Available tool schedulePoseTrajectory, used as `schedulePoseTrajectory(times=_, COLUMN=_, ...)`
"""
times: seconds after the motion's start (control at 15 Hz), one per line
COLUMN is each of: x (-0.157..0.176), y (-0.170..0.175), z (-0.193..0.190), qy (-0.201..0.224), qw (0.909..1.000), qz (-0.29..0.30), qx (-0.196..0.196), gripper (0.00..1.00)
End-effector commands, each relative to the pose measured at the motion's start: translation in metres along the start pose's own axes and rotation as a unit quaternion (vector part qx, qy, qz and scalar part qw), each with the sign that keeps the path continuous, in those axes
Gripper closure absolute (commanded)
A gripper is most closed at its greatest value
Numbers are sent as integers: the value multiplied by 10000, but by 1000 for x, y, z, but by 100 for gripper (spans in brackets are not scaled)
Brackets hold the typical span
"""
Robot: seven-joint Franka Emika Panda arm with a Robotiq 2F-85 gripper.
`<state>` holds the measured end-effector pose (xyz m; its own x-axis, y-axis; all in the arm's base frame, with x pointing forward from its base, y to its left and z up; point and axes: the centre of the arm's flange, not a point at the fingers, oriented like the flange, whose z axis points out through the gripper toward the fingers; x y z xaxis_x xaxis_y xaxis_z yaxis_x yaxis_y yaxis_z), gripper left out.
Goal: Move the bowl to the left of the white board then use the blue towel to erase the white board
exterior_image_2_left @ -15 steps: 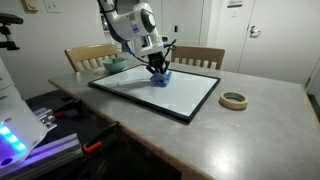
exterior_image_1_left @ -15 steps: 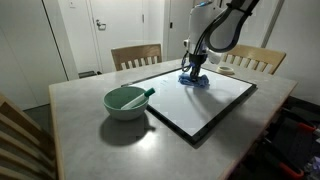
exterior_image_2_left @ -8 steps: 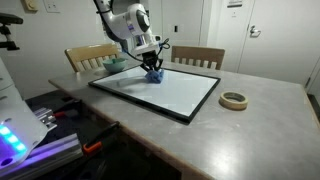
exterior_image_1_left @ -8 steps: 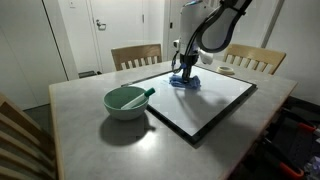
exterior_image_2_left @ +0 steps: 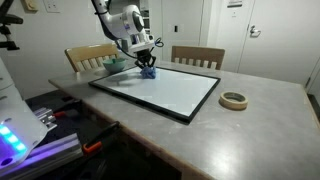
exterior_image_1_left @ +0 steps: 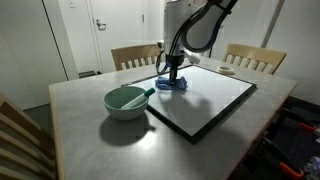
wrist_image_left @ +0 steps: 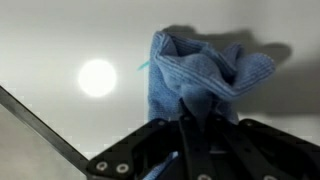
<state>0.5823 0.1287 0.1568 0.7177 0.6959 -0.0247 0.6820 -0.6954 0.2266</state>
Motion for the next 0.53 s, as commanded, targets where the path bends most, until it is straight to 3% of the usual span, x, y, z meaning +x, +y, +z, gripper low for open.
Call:
schedulePoseTrajectory(times=0.0, x=33, y=-28, z=37, qy=-16, qw=9984, qz=-373, qx=425, gripper=98)
schedulePoseTrajectory(times=0.27, x=46, y=-40, z=28, qy=9, qw=9957, qz=-649, qx=659, gripper=98)
schedulePoseTrajectory(times=0.47, x=32, y=-45, z=23, qy=-218, qw=9943, qz=-666, qx=806, gripper=98)
